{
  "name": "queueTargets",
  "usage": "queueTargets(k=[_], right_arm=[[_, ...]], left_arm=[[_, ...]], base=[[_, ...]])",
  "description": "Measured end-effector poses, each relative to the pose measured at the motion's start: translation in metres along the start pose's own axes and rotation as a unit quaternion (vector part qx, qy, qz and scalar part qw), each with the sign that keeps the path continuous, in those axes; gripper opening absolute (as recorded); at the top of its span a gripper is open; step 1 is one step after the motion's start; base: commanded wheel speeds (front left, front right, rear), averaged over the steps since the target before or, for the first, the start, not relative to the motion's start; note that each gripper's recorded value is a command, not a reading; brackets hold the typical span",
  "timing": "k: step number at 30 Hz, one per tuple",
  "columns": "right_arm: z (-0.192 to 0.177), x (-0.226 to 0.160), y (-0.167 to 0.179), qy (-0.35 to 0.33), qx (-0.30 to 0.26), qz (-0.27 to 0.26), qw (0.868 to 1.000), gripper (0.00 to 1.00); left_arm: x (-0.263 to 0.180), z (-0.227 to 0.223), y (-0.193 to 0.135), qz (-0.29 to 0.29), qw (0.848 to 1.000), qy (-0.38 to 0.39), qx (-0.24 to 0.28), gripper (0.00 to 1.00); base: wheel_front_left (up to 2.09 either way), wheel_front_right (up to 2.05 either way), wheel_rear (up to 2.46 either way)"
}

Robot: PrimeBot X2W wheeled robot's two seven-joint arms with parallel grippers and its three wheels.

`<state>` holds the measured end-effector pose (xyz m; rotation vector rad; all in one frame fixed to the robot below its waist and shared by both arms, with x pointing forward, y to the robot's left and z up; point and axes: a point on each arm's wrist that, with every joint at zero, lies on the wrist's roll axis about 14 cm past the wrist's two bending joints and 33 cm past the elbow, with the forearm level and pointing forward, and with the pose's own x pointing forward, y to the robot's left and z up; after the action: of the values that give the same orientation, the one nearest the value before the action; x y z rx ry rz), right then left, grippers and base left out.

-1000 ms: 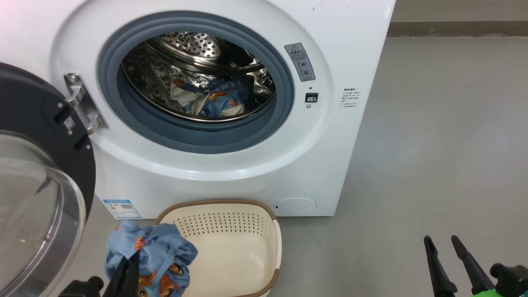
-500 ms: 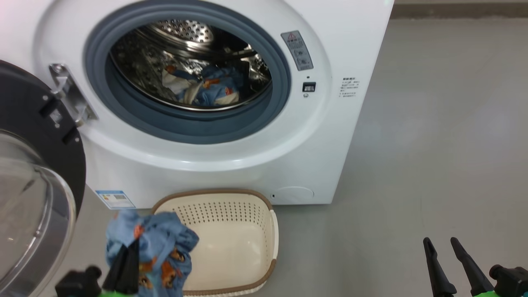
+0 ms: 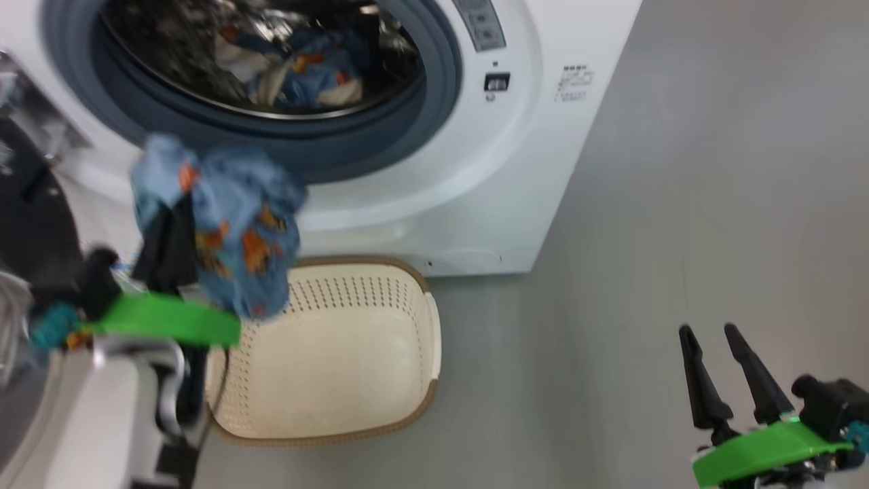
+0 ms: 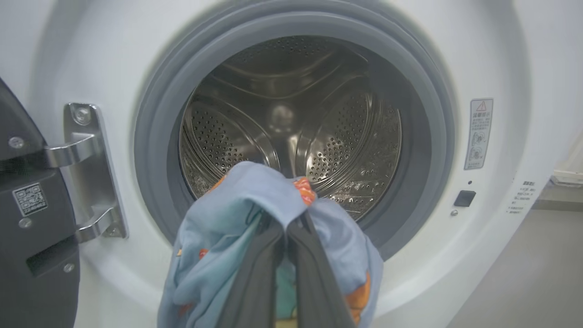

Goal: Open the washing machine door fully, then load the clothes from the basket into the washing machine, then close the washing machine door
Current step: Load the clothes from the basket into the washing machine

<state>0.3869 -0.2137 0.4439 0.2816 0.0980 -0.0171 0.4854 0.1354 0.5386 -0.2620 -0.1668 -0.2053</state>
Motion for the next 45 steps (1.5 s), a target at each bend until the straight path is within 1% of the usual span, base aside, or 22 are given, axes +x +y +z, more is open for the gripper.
queueTargets(k=[6,13,19,22,26,30,34,38,41,45], right_arm=[[-0.007,0.020,0.000,0.005,0.003,-0.002,1.000,1.00],[-0.016,0.035,-0.003,0.012,0.009,-0.011,1.000,1.00],[-0.020,0.039,-0.010,0.017,0.009,-0.025,1.000,1.00],[-0.025,0.039,-0.014,0.022,0.012,-0.035,0.999,1.00],[-0.028,0.037,-0.019,0.026,0.013,-0.045,0.999,1.00],[-0.032,0.033,-0.024,0.033,0.013,-0.054,0.998,1.00],[-0.036,0.031,-0.030,0.038,0.011,-0.065,0.997,1.00],[-0.036,0.037,-0.032,0.036,0.010,-0.068,0.997,1.00],[-0.039,0.038,-0.033,0.040,0.010,-0.070,0.997,1.00],[-0.040,0.042,-0.031,0.040,0.011,-0.067,0.997,1.00]], left_arm=[[0.059,0.006,0.001,-0.009,1.000,-0.025,-0.002,0.00],[0.110,-0.016,0.001,-0.014,1.000,-0.011,-0.004,0.00],[0.138,-0.055,0.002,-0.009,0.999,0.032,-0.016,0.00],[0.154,-0.081,0.002,-0.005,0.998,0.064,-0.026,0.00],[0.168,-0.099,0.000,-0.008,0.996,0.086,-0.024,0.00],[0.179,-0.107,-0.004,-0.013,0.995,0.093,-0.026,0.00],[0.197,-0.102,-0.011,-0.021,0.996,0.076,-0.033,0.00],[0.216,-0.076,-0.017,-0.032,0.998,0.025,-0.040,0.00],[0.222,-0.059,-0.020,-0.040,0.999,-0.007,-0.032,0.00],[0.225,-0.049,-0.019,-0.040,0.998,-0.029,-0.027,0.00]], base=[[0.00,0.00,0.00],[0.00,0.00,0.00],[0.00,0.00,0.00],[0.00,0.00,0.00],[0.00,0.00,0.00],[0.00,0.00,0.00],[0.00,0.00,0.00],[0.00,0.00,0.00],[0.00,0.00,0.00],[0.00,0.00,0.00]])
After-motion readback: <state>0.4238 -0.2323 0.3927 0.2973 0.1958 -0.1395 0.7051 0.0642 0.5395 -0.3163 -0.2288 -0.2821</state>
